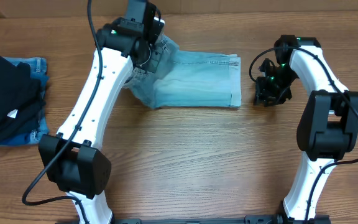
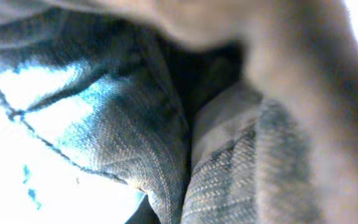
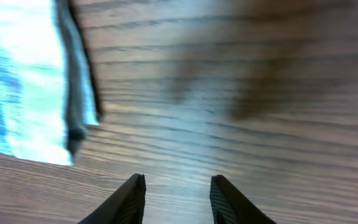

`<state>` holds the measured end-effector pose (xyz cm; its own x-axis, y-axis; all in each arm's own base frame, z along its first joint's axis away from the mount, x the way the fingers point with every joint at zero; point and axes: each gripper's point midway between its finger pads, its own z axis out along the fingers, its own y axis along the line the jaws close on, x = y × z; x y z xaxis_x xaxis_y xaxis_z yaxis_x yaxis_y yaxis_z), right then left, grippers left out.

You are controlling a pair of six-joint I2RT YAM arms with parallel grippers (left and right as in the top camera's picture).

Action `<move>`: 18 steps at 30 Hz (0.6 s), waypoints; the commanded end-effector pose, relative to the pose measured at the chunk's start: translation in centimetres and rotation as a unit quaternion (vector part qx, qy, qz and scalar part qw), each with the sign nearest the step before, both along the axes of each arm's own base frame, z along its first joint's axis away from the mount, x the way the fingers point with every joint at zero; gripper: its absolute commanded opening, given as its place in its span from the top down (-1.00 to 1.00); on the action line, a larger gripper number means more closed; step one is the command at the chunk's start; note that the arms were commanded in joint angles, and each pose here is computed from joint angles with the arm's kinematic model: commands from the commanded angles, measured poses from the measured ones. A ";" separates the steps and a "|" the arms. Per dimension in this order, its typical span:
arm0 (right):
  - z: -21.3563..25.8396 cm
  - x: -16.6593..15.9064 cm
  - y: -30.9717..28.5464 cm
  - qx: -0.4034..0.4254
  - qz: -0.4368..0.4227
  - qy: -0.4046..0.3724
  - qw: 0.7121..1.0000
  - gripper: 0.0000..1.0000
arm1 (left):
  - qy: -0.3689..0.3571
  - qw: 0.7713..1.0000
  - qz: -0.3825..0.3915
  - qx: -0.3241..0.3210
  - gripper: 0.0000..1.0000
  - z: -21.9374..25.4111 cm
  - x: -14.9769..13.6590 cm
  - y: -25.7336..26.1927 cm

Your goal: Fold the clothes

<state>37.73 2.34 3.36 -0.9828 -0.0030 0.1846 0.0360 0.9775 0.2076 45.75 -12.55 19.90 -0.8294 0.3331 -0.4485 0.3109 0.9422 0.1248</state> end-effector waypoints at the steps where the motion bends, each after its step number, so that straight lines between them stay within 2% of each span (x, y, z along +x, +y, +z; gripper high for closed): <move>1: 1.9 1.8 0.6 0.006 -0.007 -0.048 0.999 0.26 | -0.048 0.996 0.079 -0.001 0.86 3.1 1.1 3.0; 3: 2.6 2.7 1.2 0.026 0.001 -0.067 0.997 0.24 | -0.047 0.993 0.106 -0.007 0.86 3.1 1.3 4.4; 6: 4.1 3.7 3.5 0.080 0.021 -0.093 0.992 -0.03 | -0.036 0.988 0.149 -0.018 0.87 2.1 1.7 6.4; 8: 4.3 4.2 4.4 0.096 0.020 -0.103 0.990 -0.07 | -0.019 0.987 0.158 -0.015 0.87 0.8 1.9 6.9; 10: 5.0 5.0 6.0 0.146 0.015 -0.120 0.982 -0.15 | 0.005 0.987 0.159 -0.010 0.87 -1.2 2.1 7.0; 13: 5.7 5.6 7.4 0.187 0.017 -0.136 0.973 -0.18 | 0.038 0.987 0.158 -0.002 0.85 -4.2 2.4 6.8; 18: 5.1 6.2 8.1 0.174 0.034 -0.151 0.973 -0.22 | 0.084 0.982 0.164 0.031 0.74 -9.2 2.6 7.4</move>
